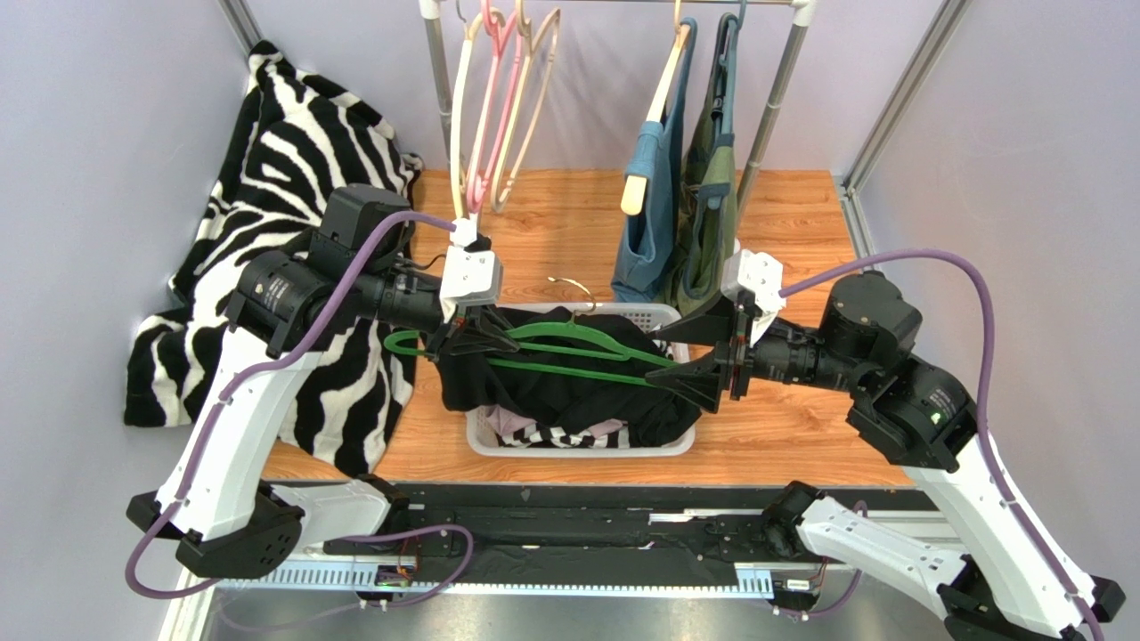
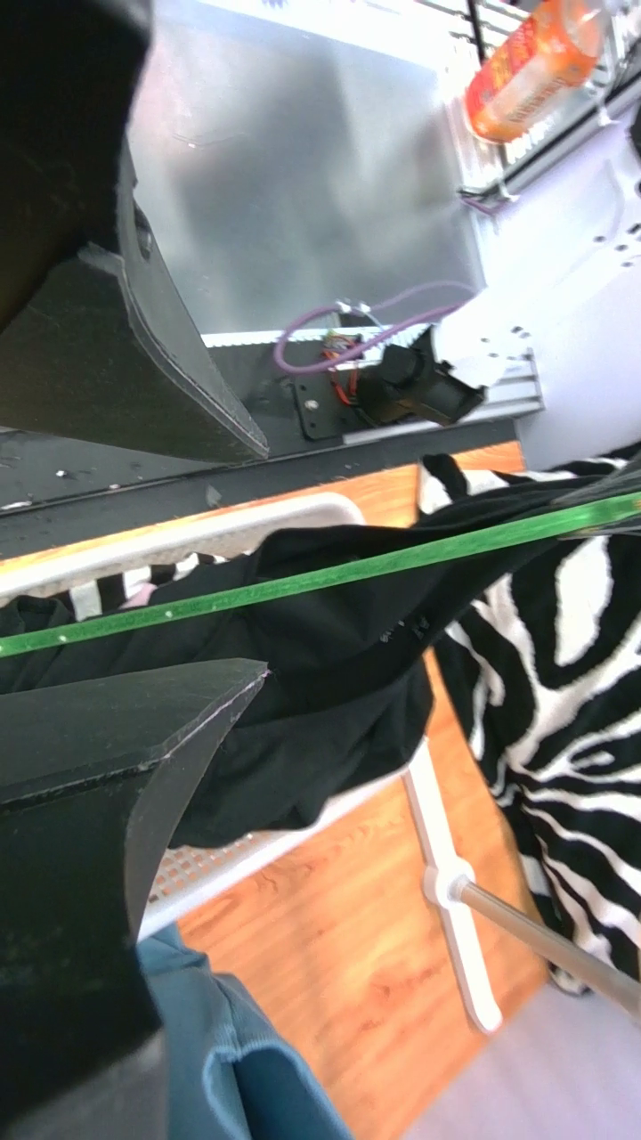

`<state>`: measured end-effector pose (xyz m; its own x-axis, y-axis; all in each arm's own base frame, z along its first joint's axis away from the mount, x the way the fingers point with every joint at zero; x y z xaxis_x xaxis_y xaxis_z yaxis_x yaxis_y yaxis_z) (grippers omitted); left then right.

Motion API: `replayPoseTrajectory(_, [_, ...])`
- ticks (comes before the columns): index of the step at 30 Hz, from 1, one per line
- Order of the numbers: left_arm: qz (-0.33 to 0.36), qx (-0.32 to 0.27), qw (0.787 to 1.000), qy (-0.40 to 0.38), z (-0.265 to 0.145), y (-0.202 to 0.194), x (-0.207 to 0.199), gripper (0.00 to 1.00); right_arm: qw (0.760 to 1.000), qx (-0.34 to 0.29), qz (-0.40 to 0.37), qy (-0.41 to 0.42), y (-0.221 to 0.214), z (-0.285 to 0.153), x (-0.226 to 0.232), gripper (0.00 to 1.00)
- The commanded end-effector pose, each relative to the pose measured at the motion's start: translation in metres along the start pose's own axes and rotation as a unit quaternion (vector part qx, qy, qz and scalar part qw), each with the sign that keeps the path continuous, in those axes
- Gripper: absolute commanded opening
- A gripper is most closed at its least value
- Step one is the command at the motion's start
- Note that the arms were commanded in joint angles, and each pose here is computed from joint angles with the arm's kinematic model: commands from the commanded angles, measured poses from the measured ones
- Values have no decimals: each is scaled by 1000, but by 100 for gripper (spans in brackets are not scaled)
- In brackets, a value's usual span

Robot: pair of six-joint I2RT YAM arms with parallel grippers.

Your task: Remove the tank top from the hanger

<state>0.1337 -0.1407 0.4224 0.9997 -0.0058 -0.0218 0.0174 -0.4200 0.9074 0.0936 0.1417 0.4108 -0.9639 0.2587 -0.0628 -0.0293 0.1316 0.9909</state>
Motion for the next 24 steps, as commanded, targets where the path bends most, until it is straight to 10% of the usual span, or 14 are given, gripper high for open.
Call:
replayPoseTrajectory(1, [36, -32, 999, -24, -5, 10, -13, 0, 999, -7, -16, 28, 4, -2, 4, 60])
replayPoseTrajectory(11, [38, -40, 997, -47, -9, 13, -25, 0, 998, 48, 14, 29, -19, 6, 2, 51])
replayPoseTrajectory(24, [39, -50, 998, -24, -9, 20, -19, 0, 999, 39, 10, -2, -6, 2, 1, 0])
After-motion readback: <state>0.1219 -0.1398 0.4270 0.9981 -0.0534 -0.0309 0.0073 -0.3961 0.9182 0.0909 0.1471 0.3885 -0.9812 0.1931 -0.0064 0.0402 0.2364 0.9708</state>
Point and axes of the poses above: each gripper's point midway between its finger pads, its own z axis out along the fingers, its own x axis along the line the jaws close on, y = z × x, the point moved 9 cm from there along -z, back along the fingers, and after that the axes turned 6 degrees about -z, right-handed, at the moved point
